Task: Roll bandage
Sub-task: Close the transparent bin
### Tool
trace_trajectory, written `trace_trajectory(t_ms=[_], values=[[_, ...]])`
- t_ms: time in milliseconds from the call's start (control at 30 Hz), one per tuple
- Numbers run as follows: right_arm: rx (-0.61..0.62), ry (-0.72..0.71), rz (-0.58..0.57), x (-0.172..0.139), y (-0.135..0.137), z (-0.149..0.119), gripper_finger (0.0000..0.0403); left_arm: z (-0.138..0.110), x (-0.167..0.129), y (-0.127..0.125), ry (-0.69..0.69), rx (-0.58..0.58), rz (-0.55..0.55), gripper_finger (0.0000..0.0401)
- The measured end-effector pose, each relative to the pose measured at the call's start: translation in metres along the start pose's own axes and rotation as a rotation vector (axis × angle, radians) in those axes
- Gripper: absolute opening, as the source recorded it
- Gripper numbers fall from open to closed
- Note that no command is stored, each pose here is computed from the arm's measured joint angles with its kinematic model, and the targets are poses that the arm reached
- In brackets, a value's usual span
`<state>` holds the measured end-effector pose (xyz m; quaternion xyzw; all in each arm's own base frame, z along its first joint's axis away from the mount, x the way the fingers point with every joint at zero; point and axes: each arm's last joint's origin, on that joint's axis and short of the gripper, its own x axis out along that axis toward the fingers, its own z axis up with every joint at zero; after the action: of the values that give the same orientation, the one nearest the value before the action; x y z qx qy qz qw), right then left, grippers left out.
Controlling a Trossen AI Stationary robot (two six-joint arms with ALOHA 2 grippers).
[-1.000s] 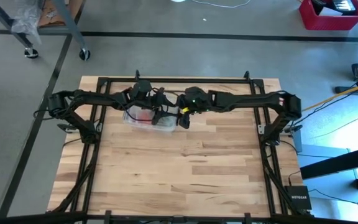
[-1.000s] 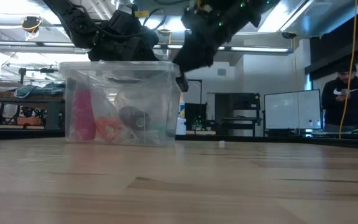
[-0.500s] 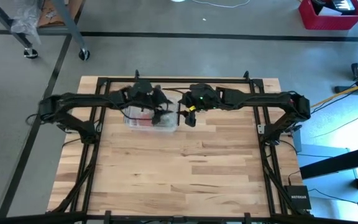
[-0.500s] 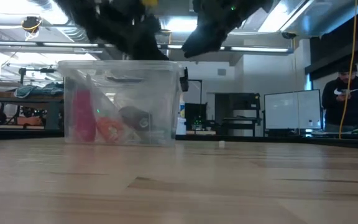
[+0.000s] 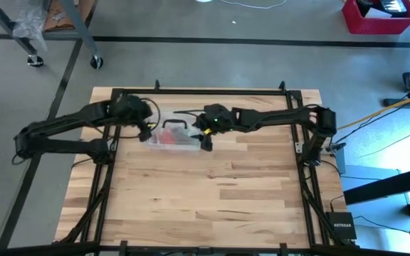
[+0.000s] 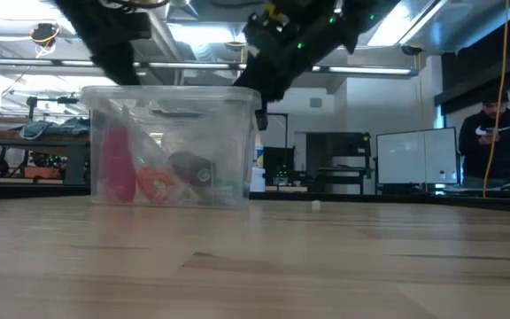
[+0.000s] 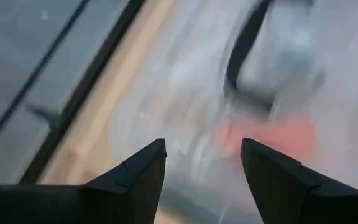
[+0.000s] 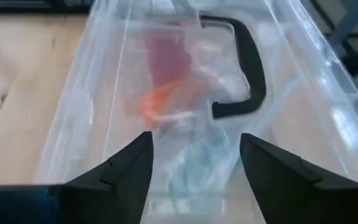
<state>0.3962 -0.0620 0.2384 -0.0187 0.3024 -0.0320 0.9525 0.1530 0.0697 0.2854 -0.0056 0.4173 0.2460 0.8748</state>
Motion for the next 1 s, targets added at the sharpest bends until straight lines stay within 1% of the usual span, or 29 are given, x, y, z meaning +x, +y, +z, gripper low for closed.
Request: trace_trajectory(t_ms=[67, 200, 267, 367, 500, 633, 833, 867, 933, 1000], values=[[-0.001, 0.070, 0.006, -0.006, -0.003, -0.005, 0.0243, -0.013, -0.004, 0.001, 0.037, -0.033, 0.002, 0.0203], [-0.007, 0.174, 0.017, -0.025, -0.007, -0.009, 0.0243, -0.029, -0.015, 0.002, 0.092, -0.119, 0.014, 0.0203], [-0.003, 0.194, 0.016, -0.037, -0.011, -0.009, 0.0243, -0.034, -0.016, 0.003, 0.106, -0.168, 0.018, 0.0203], [-0.002, 0.198, 0.011, -0.045, -0.013, -0.008, 0.0243, -0.044, -0.005, -0.001, 0.144, -0.190, 0.015, 0.0203], [-0.005, 0.195, 0.012, -0.047, -0.012, -0.007, 0.0243, -0.037, 0.003, -0.007, 0.161, -0.155, -0.032, 0.0203], [-0.007, 0.201, 0.015, -0.047, -0.012, -0.007, 0.0243, -0.035, 0.017, -0.011, 0.242, -0.133, -0.016, 0.0203], [-0.028, 0.205, 0.021, -0.048, -0.012, -0.008, 0.0243, -0.033, 0.046, -0.015, 0.375, -0.096, -0.011, 0.0203], [-0.036, 0.211, 0.028, -0.048, -0.011, -0.008, 0.0243, -0.031, 0.051, -0.015, 0.379, -0.080, -0.010, 0.0203], [-0.035, 0.214, 0.035, -0.049, -0.012, -0.009, 0.0243, -0.021, 0.061, -0.014, 0.303, -0.058, -0.010, 0.0203], [-0.028, 0.217, 0.036, -0.051, -0.017, -0.009, 0.0243, -0.014, 0.068, -0.015, 0.241, -0.064, -0.012, 0.0203]])
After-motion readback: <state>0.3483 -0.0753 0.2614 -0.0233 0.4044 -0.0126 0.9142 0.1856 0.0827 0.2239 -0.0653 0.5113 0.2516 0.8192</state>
